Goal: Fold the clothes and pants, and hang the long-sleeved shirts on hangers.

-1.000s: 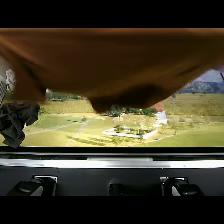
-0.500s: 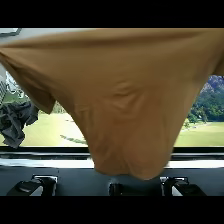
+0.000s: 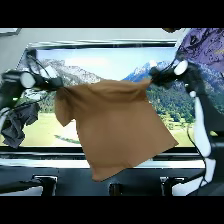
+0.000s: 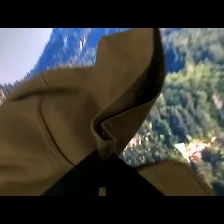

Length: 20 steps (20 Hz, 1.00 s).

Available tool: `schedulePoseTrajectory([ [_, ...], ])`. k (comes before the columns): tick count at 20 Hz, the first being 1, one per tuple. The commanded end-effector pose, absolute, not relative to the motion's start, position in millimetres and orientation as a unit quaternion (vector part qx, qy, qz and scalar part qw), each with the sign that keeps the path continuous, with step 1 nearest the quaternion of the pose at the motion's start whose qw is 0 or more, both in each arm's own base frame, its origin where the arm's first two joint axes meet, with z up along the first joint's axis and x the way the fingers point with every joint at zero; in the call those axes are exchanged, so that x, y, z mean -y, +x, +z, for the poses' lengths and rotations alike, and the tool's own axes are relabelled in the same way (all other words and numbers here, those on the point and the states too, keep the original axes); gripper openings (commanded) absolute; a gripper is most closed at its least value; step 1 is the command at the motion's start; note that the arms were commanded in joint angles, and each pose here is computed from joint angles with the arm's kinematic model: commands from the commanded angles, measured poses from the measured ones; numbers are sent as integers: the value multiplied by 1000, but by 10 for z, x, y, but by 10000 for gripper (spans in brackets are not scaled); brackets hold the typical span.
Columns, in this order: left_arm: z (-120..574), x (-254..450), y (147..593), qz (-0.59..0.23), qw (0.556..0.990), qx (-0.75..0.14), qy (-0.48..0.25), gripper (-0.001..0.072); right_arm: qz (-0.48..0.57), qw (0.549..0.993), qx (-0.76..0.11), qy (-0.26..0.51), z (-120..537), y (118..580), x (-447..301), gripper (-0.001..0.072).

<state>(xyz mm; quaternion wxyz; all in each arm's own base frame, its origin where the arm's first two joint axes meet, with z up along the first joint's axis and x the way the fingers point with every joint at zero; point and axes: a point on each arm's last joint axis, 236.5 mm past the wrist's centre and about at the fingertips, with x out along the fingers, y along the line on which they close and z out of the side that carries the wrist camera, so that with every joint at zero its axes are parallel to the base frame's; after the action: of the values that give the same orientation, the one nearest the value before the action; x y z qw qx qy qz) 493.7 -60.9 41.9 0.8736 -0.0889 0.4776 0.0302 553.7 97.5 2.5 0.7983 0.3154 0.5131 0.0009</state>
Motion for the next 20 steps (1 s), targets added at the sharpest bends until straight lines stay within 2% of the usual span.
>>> schedulePoseTrajectory([
  [1,-254,619,4961,44,842,-530,-88,19,15,731,-588,346,-613,5345,-1386,102],
  [2,-255,620,4962,44,842,-530,-88,19,18,731,-588,346,-592,5344,-1413,154],
  [3,-228,614,4965,44,844,-528,-89,19,19,734,-584,348,-536,5353,-1389,235],
  [4,-189,604,4965,45,844,-527,-88,19,20,734,-582,349,-447,5339,-1337,399],
  [5,-138,602,4968,45,845,-525,-88,19,25,736,-583,343,-323,5294,-1228,512],
  [8,14,600,4953,45,846,-523,-90,20,51,750,-602,269,89,4951,-566,517],
  [9,41,596,4930,46,844,-526,-89,20,37,751,-616,236,183,4757,-199,486],
  [10,56,590,4888,48,840,-534,-88,20,5,749,-629,210,240,4545,211,376],
  [11,51,585,4842,50,834,-542,-87,20,-18,745,-635,201,278,4357,532,363],
  [12,30,577,4784,53,827,-553,-84,20,-35,740,-627,240,312,4206,761,363],
  [13,8,570,4733,55,821,-563,-83,20,-31,733,-622,273,298,4044,860,391],
  [14,-8,565,4697,57,816,-569,-81,20,-22,719,-627,301,216,3816,904,498],
  [15,-14,561,4676,58,814,-573,-81,20,-26,698,-630,338,89,3584,917,547],
  [18,-18,560,4669,58,813,-574,-81,20,-29,644,-659,389,-355,2985,768,546],
  [20,-18,560,4669,58,813,-574,-81,20,-22,620,-681,389,-608,2742,609,546],
])
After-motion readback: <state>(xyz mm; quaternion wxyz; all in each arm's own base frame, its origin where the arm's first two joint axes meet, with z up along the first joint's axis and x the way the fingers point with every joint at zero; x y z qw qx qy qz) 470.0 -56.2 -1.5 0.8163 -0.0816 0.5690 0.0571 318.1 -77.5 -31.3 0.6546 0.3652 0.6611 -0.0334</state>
